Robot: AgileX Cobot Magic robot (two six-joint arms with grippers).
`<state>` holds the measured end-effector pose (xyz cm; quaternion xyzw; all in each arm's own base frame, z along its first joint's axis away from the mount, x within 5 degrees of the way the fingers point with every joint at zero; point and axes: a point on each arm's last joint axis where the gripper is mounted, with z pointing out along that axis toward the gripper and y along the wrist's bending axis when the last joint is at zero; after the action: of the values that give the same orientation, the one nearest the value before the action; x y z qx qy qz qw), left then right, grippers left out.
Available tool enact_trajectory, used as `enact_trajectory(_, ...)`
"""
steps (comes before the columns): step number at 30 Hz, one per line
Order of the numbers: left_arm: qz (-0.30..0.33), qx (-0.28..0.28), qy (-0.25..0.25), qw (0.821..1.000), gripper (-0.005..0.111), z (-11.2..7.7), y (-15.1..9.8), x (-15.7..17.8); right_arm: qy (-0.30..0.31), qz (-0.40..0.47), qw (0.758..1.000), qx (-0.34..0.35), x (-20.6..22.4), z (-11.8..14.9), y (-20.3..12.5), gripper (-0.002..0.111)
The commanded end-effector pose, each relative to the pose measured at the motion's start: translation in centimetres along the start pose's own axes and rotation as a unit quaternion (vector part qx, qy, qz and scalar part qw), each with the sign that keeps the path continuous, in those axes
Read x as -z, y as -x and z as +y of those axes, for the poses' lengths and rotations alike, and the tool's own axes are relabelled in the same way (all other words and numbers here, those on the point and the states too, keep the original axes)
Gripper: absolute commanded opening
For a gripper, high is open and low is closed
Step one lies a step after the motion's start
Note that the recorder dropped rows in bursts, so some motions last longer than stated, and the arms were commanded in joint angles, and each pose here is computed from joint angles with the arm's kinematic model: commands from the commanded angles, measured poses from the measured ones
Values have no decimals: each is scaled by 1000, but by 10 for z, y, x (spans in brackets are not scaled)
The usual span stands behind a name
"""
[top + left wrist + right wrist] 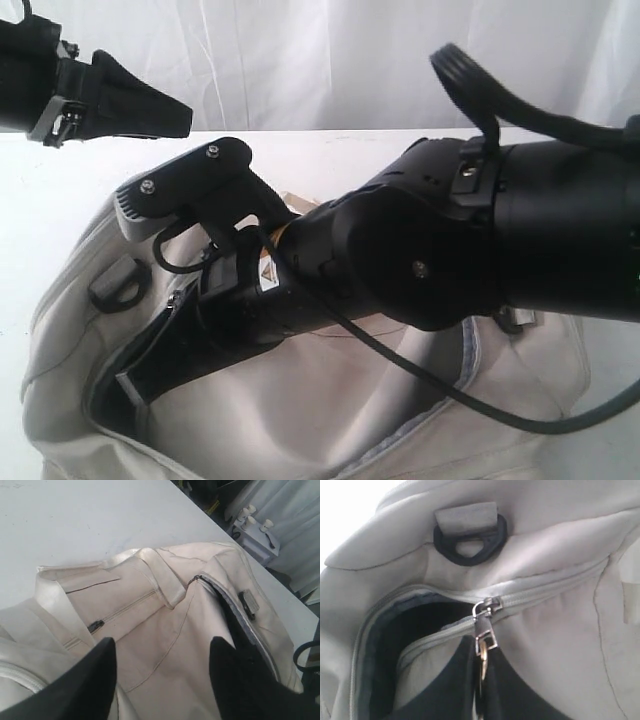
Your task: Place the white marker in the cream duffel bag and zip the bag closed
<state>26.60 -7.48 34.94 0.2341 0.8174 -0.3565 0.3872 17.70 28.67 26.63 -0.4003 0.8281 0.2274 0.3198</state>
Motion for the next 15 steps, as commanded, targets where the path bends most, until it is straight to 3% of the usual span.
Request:
enact_trajectory(1,25,-12,-6,1000,59,-4,-4,3,1,-19,1000,8,7,2,4,0)
enact_trajectory(6,47,4,8,999,59,1,-14,0,3,-64,998,14,25,3,14,0)
enact_trajectory(15,66,23,-8,998,59,1,-26,-4,-11,-66,997,46,38,1,15,0)
